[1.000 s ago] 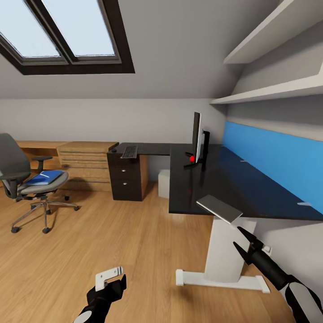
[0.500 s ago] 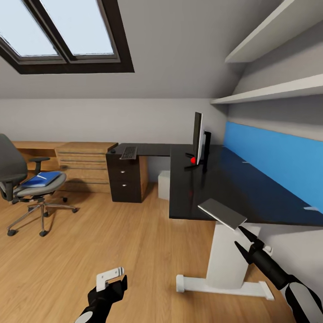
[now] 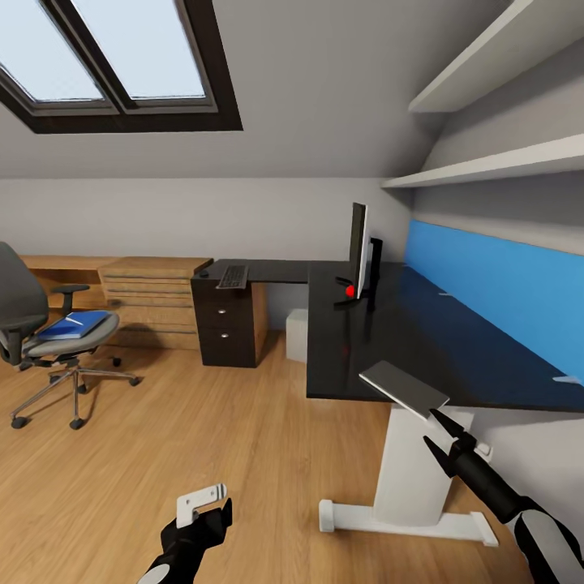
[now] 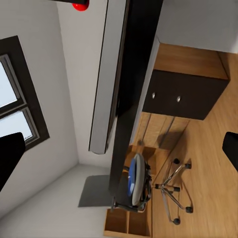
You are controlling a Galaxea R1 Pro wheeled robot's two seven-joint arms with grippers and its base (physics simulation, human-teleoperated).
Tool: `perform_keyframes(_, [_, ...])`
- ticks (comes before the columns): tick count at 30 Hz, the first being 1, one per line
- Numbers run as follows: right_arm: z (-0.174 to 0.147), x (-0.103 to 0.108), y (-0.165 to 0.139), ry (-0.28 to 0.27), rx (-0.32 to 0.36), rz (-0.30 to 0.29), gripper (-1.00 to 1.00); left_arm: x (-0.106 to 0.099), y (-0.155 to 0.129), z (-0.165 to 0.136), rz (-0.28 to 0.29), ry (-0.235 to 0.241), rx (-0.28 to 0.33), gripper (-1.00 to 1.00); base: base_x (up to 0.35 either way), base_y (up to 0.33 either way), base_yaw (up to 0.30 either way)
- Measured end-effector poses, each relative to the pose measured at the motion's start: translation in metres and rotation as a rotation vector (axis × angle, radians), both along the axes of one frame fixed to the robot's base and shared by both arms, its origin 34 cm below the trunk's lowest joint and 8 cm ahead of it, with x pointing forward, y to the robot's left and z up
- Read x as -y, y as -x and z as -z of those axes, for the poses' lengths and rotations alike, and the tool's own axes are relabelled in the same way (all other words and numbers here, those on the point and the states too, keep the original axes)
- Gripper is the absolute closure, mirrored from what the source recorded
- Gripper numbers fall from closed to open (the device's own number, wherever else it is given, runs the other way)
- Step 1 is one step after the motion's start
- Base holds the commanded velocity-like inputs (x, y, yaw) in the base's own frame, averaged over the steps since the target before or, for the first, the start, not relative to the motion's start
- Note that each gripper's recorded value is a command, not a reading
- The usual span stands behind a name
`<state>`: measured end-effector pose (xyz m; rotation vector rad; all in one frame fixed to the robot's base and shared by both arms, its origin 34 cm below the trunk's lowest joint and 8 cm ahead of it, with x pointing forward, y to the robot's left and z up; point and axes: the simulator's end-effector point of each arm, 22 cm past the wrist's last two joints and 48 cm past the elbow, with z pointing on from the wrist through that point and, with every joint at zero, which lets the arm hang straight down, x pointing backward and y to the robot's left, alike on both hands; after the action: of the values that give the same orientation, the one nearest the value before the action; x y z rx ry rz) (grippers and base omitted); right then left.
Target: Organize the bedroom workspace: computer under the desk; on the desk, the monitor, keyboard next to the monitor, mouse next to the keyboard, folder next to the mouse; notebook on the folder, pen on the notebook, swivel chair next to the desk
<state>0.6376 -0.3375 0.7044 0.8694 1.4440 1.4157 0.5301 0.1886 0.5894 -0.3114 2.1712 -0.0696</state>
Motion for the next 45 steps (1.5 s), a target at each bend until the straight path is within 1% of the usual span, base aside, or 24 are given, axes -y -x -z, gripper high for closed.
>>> perform_keyframes(3, [0.0,0.0,0.0,0.001,0.0,0.0,-1.0,0.0,0.0,0.0,0.0,0.0,0.0,-1.0,0.006,0.001,0.0])
perform_keyframes(9, [-0.014,0.0,-0.003,0.001,0.003,0.004,-1.0,0.001,-0.002,-0.013,0.001,0.001,0.0,-1.0,0.002,0.0,0.0])
perform_keyframes(10, [-0.016,0.004,-0.005,0.009,0.009,0.023,-1.0,0.001,-0.003,-0.015,0.002,0.001,0.0,-1.0,0.0,0.0,0.0])
perform_keyframes(11, [-0.018,0.005,-0.006,0.012,0.01,0.029,-1.0,0.001,-0.003,-0.017,0.002,0.001,-0.001,-1.0,0.0,0.0,0.0])
perform_keyframes(17, [-0.03,0.008,-0.009,0.02,0.007,0.046,-1.0,0.001,-0.005,-0.029,0.002,0.001,-0.001,-1.0,0.0,0.0,0.0])
perform_keyframes(20, [-0.027,0.01,-0.01,0.024,-0.005,0.054,-1.0,0.001,-0.005,-0.029,0.002,0.001,-0.001,-1.0,0.0,0.0,0.0])
perform_keyframes(24, [-0.025,0.016,-0.012,0.037,-0.009,0.085,-1.0,0.001,-0.005,-0.029,0.002,0.002,-0.002,-1.0,0.0,0.0,0.0])
perform_keyframes(27, [-0.023,0.023,-0.014,0.053,-0.01,0.121,-1.0,0.001,-0.005,-0.029,0.002,0.002,-0.001,-1.0,0.0,0.0,0.0])
perform_keyframes(29, [-0.019,0.029,-0.015,0.063,-0.027,0.146,-1.0,0.002,-0.005,-0.029,0.002,0.002,-0.001,-1.0,0.0,0.0,0.0])
perform_keyframes(32, [-0.014,0.032,-0.016,0.062,-0.047,0.161,-1.0,0.001,-0.005,-0.029,0.002,0.002,-0.001,-1.0,0.0,0.0,0.0])
perform_keyframes(34, [-0.013,0.034,-0.017,0.053,-0.056,0.168,-1.0,0.001,-0.005,-0.029,0.002,0.002,-0.002,-1.0,0.0,0.0,0.0])
perform_keyframes(37, [-0.012,0.038,-0.017,0.014,-0.073,0.187,-1.0,0.001,-0.005,-0.029,0.002,0.002,-0.002,-1.0,0.0,0.0,0.0])
perform_keyframes(38, [-0.011,0.041,-0.018,-0.012,-0.084,0.198,-1.0,0.001,-0.005,-0.029,0.002,0.002,-0.001,-1.0,0.0,0.0,0.0])
perform_keyframes(39, [-0.01,0.042,-0.018,-0.026,-0.091,0.203,-1.0,0.001,-0.005,-0.029,0.002,0.002,-0.001,-1.0,0.0,0.0,0.0])
perform_keyframes(43, [-0.006,0.045,-0.019,-0.072,-0.123,0.219,-1.0,0.001,-0.005,-0.029,0.002,0.002,-0.001,-1.0,0.0,0.0,0.0])
perform_keyframes(45, [-0.005,0.046,-0.019,-0.081,-0.131,0.221,-1.0,0.001,-0.005,-0.029,0.002,0.002,-0.001,-1.0,0.0,0.0,0.0])
